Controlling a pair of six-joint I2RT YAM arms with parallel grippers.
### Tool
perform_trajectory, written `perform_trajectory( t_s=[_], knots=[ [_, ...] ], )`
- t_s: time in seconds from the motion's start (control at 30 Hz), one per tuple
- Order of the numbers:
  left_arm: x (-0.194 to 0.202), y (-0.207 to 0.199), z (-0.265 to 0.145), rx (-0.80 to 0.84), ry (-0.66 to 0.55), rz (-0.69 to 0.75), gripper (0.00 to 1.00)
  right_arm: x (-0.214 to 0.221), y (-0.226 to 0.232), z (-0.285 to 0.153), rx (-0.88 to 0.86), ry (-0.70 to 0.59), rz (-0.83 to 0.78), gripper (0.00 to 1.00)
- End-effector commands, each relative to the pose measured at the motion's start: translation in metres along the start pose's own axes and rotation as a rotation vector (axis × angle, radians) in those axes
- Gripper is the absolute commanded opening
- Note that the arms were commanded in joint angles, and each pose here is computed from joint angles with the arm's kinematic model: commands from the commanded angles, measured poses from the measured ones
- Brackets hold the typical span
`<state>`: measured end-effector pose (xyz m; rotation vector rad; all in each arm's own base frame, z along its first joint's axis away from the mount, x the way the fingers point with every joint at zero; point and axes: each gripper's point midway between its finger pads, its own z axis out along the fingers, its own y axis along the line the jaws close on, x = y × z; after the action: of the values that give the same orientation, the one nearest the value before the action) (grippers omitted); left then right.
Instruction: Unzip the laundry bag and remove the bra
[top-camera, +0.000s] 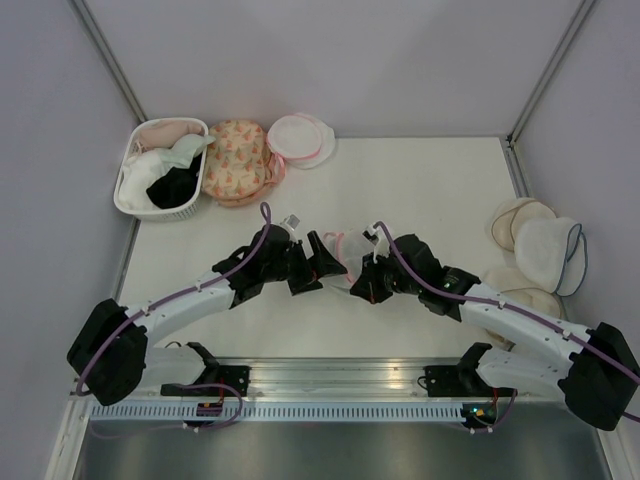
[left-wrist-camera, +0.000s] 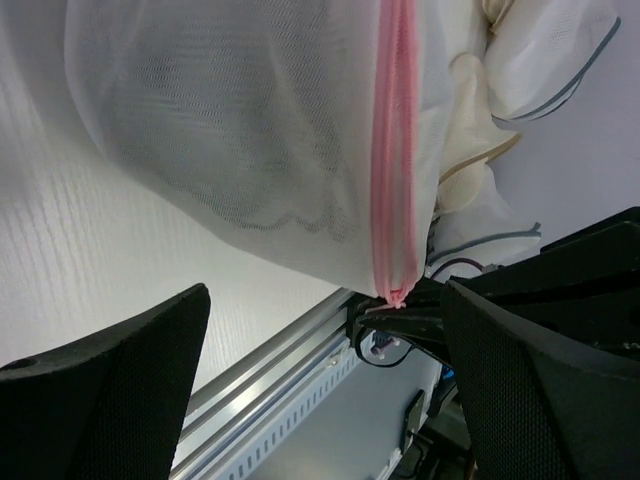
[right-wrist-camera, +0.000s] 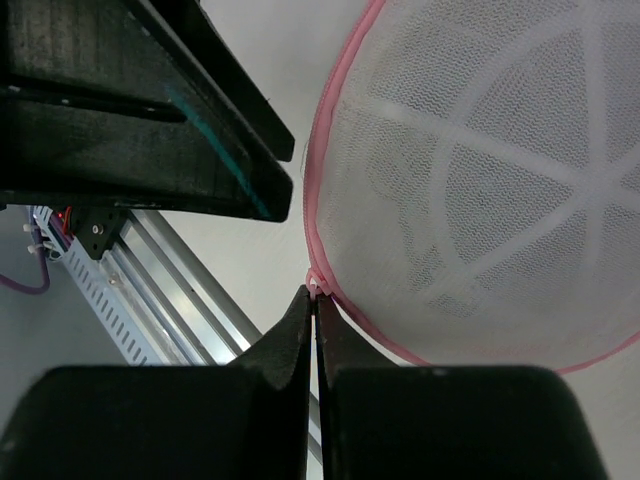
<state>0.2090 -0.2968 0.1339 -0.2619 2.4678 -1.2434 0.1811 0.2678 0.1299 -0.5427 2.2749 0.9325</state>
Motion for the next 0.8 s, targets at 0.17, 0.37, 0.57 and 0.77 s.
perform_trajectory(
  t_s=[0.17, 0.37, 0.57, 0.77],
  knots=[
    [-0.034, -0.047, 0.009, 0.096, -0.165, 0.015, 0.91, -0.005, 0.024, -0.006, -0.089, -0.022, -0.053, 0.0],
    [-0.024, -0.056, 0.022, 0.111, -0.13, 0.03, 0.58, -0.004, 0.024, -0.005, -0.082, -0.023, -0.059, 0.0],
    [-0.026, -0.042, 0.016, 0.063, -0.154, 0.025, 0.02, -0.002, 0.021, -0.007, -0.063, -0.019, -0.056, 0.0],
    [-0.059, -0.023, -0.004, 0.03, -0.259, -0.015, 0.02, 0.013, 0.021, -0.01, -0.073, 0.016, -0.046, 0.0]
  ],
)
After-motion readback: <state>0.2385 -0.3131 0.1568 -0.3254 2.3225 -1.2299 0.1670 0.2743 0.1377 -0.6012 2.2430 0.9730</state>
